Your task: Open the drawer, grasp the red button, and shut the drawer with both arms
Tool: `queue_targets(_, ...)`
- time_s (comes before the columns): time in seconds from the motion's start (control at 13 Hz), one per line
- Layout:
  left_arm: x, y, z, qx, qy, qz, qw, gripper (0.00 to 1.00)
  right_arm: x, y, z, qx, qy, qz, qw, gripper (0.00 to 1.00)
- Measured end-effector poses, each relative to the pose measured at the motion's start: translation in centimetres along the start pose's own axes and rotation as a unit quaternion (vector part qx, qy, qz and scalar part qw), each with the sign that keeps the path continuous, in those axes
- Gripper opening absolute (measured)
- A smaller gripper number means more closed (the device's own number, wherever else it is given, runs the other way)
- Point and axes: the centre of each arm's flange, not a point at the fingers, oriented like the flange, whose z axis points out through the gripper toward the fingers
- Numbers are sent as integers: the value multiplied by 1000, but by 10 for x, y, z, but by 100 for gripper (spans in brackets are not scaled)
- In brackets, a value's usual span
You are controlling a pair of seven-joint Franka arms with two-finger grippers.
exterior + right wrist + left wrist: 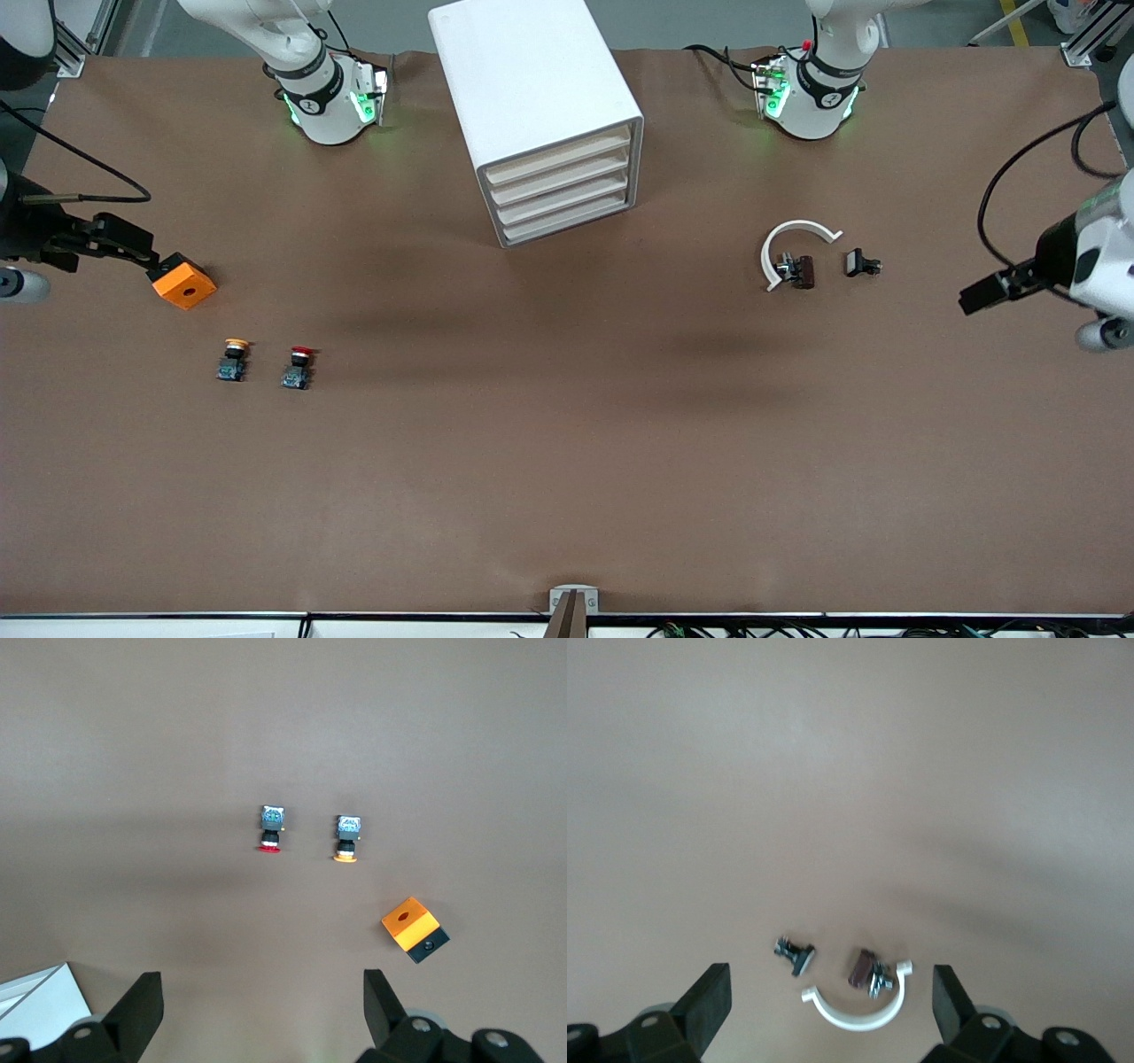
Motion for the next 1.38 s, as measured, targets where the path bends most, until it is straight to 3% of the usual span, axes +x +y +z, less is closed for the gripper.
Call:
queue_targets(0.31,-40,-24,-17,-2,2,70,998,100,-3,8,-4,0,1,8,1000,100)
queue_targets(0.69,-81,-31,-18,-27,-6,105,994,100,-7,9,-2,0,-13,10,1000,100)
queue_targets(1.38,-97,0,-20,-24,1,143,989,100,-6,9,-2,0,-10,9,1000,100)
